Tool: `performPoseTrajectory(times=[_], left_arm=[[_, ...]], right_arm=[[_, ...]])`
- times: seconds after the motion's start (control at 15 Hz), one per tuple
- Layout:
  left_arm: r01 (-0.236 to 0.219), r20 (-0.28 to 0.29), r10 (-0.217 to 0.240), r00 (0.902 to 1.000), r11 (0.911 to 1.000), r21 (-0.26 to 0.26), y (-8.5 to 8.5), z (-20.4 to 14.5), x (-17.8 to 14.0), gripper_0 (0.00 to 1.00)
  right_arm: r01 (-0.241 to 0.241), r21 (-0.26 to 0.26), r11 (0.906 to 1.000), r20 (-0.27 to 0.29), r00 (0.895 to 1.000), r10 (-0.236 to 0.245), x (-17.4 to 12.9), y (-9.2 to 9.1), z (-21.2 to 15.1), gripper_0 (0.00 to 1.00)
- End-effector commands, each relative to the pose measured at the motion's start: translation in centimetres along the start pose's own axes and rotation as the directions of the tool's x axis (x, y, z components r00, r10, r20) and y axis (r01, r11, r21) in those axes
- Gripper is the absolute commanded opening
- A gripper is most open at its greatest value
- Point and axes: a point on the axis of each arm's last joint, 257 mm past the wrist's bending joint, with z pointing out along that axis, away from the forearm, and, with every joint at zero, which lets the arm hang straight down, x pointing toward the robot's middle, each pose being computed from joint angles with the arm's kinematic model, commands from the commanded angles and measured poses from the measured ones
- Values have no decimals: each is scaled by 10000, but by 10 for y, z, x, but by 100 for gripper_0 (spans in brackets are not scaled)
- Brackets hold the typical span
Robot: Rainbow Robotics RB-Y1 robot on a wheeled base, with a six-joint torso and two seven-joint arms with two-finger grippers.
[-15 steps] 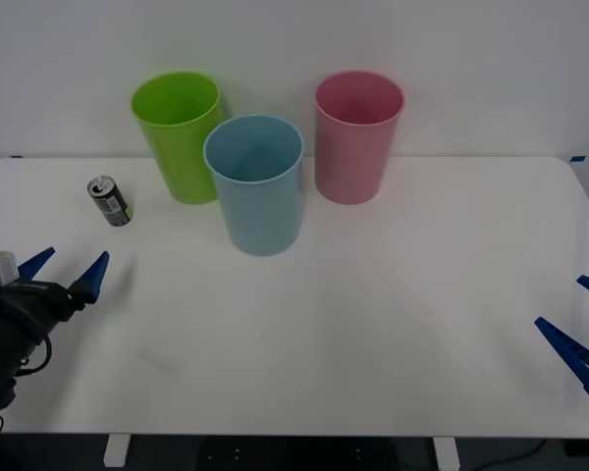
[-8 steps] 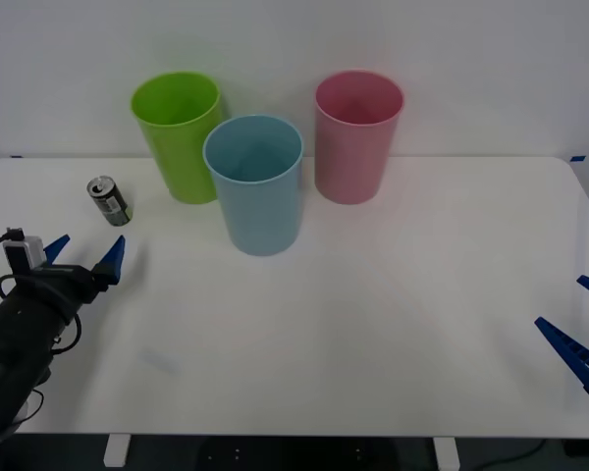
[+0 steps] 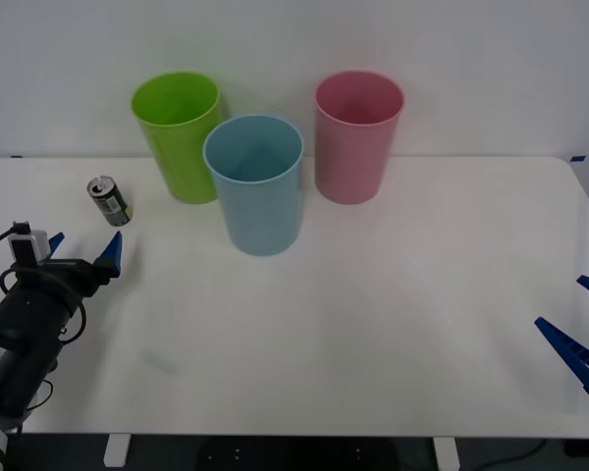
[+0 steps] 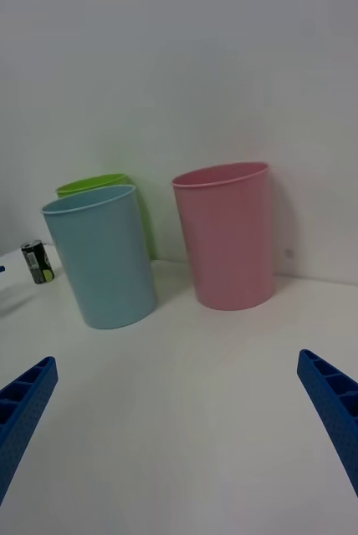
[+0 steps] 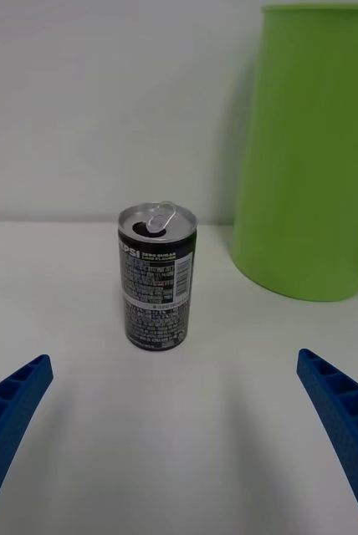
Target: Grasp the object on the table and drop it into the matching bin: aluminum can to the light blue bin, PET bottle to the pink bin.
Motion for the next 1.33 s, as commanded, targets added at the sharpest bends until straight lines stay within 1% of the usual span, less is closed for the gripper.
performPoseTrajectory(times=[0.07, 0.13, 0.4, 0.67, 0.8, 1.07, 1.13, 1.33], left_arm=[[14, -126, -15, 9999, 9999, -122, -1, 12, 2, 100], [68, -181, -71, 9998, 9999, -155, -3, 18, 4, 100], [22, -284, -33, 9996, 9993, -380, -4, 36, 2, 100], [-35, -381, 8, 9993, 9975, -707, -2, 49, -1, 100], [-164, -518, 109, 9986, 9942, -1066, 2, 58, 0, 100], [-168, -683, 78, 9976, 9910, -1327, -1, 74, -1, 100], [-216, -768, 105, 9970, 9891, -1454, -1, 79, -1, 100], [-375, -977, 186, 9950, 9799, -1961, 3, 91, -2, 100]], right_arm=[[0, 0, 10000, 0, 10000, 0, 0, 0, 0, 100], [0, 0, 10000, 0, 10000, 0, 0, 0, 0, 100], [0, 0, 10000, 0, 10000, 0, 0, 0, 0, 100], [0, 0, 10000, 0, 10000, 0, 0, 0, 0, 100], [0, 0, 10000, 0, 10000, 0, 0, 0, 0, 100], [0, 0, 10000, 0, 10000, 0, 0, 0, 0, 100], [0, 0, 10000, 0, 10000, 0, 0, 0, 0, 100], [0, 0, 10000, 0, 10000, 0, 0, 0, 0, 100]])
